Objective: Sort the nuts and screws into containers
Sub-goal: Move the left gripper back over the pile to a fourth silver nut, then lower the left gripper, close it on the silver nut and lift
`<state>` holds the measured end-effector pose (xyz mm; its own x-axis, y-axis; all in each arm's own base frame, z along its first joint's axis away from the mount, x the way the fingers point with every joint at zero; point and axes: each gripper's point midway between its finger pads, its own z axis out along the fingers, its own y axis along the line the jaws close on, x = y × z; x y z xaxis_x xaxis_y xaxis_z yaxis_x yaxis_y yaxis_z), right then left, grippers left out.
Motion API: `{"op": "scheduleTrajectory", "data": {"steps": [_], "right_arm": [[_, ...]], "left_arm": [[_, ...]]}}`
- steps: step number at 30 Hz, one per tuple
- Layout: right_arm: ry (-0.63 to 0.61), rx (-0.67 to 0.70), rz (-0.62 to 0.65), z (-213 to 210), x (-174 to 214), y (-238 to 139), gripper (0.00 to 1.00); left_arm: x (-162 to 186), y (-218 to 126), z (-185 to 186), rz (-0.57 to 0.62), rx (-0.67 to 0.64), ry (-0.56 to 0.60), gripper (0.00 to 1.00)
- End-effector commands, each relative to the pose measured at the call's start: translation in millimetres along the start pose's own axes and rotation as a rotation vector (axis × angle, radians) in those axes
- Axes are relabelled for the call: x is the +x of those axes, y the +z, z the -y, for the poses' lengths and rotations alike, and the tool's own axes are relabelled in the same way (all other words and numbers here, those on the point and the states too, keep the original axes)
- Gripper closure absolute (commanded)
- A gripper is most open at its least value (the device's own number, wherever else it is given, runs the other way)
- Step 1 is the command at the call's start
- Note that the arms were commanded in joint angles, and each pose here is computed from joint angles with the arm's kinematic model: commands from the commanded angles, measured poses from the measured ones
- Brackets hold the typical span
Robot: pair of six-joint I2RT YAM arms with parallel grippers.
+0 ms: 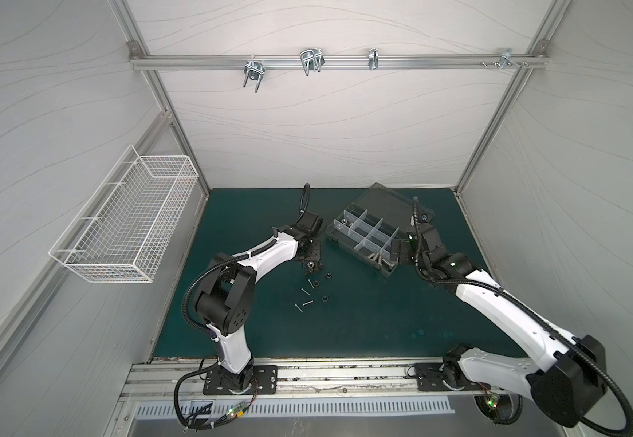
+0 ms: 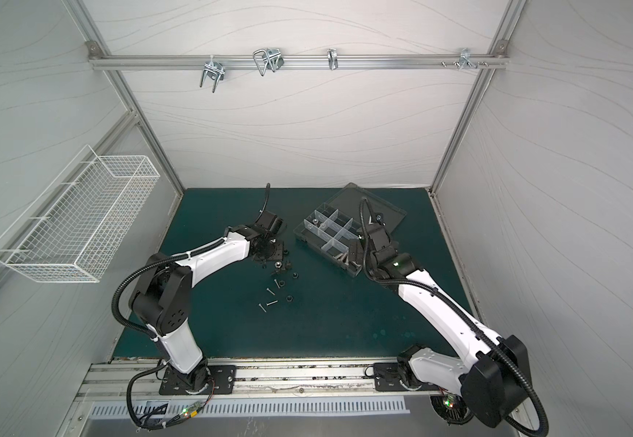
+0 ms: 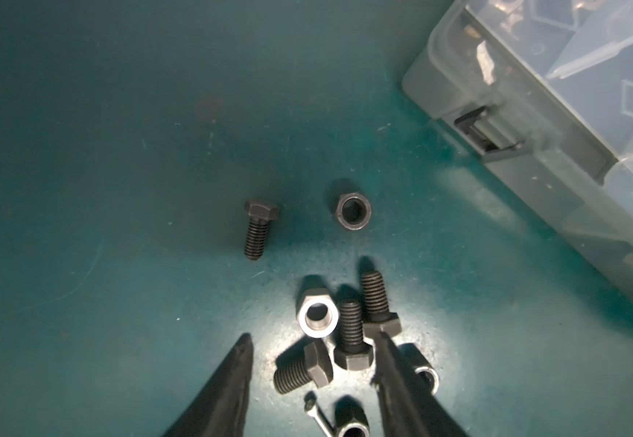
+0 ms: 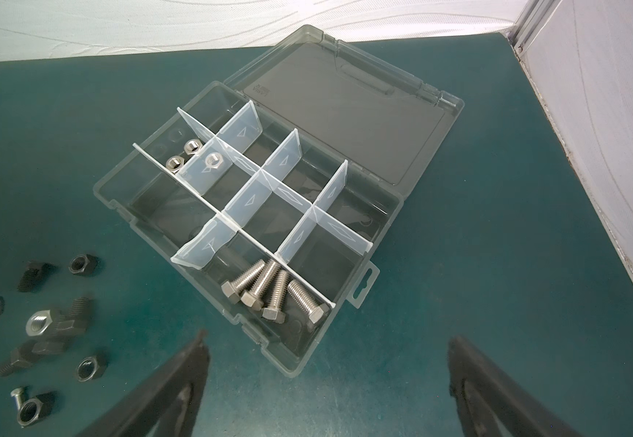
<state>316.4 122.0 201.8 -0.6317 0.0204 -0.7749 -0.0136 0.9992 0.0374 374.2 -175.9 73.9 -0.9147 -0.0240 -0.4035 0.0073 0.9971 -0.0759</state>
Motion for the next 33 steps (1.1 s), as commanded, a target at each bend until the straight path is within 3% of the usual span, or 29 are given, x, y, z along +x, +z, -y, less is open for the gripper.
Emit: {"op": "scheduleTrajectory", "data": {"steps": [1, 27, 33], "right_arm": [[0.010, 0.007, 0.002, 3.0, 0.3, -0.7, 0.01], [0.001, 0.032, -0.003, 6.0, 2.6, 3.8, 0.01], [0.000, 0.033, -0.003, 5.6, 2.0, 4.3, 0.01]], "left_arm": [[5.3, 12.2, -1.5, -0.024, -0.025, 0.007, 0.50], [38.4, 52.9, 0.1, -0.164, -0.025, -0.004, 0.54], [42.5, 56.1, -4.8, -0.179, -0.050, -0.004, 0.58]]}}
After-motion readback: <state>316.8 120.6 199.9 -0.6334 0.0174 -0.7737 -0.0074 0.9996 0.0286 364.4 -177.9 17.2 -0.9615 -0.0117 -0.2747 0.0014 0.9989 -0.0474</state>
